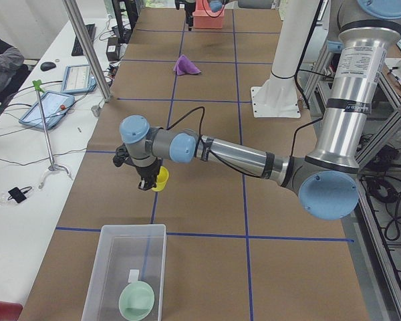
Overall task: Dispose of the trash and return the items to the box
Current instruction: 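Carry the yellow cup into the clear bin beside the bowl, release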
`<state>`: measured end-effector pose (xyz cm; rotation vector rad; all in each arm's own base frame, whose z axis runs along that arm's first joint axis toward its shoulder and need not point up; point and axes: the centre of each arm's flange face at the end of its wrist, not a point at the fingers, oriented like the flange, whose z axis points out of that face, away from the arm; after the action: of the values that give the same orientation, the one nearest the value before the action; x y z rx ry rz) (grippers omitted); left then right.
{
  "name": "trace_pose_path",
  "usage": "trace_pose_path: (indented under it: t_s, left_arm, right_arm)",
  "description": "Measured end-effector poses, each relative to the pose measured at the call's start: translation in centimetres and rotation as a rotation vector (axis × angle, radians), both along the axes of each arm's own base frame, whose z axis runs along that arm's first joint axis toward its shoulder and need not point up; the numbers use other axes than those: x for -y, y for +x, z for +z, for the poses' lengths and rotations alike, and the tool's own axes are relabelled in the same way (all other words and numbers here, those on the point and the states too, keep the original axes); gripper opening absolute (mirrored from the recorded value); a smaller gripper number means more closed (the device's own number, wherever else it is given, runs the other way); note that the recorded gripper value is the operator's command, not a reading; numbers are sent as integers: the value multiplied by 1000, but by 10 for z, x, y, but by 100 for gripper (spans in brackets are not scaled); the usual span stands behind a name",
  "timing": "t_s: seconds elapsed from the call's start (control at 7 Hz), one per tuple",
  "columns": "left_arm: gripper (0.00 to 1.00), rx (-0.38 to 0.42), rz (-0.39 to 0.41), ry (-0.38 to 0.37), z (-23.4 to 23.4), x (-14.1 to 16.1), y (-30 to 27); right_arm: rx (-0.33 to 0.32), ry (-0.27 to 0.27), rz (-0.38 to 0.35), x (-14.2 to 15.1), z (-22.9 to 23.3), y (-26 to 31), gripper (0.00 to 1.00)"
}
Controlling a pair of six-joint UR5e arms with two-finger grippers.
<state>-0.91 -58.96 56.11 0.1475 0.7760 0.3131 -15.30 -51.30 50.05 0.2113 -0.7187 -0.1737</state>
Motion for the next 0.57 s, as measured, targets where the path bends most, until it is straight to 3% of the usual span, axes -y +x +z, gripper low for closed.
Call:
trace_pose_path:
  t_s: [0.29, 0.57]
  left_arm:
    - [0, 38, 54, 6, 65, 41, -55]
    - [0, 41, 69, 12, 138, 57, -66]
  right_arm:
    - [-3, 0, 0, 0, 1, -1, 100]
    - [-11, 1, 2, 1, 3, -2, 100]
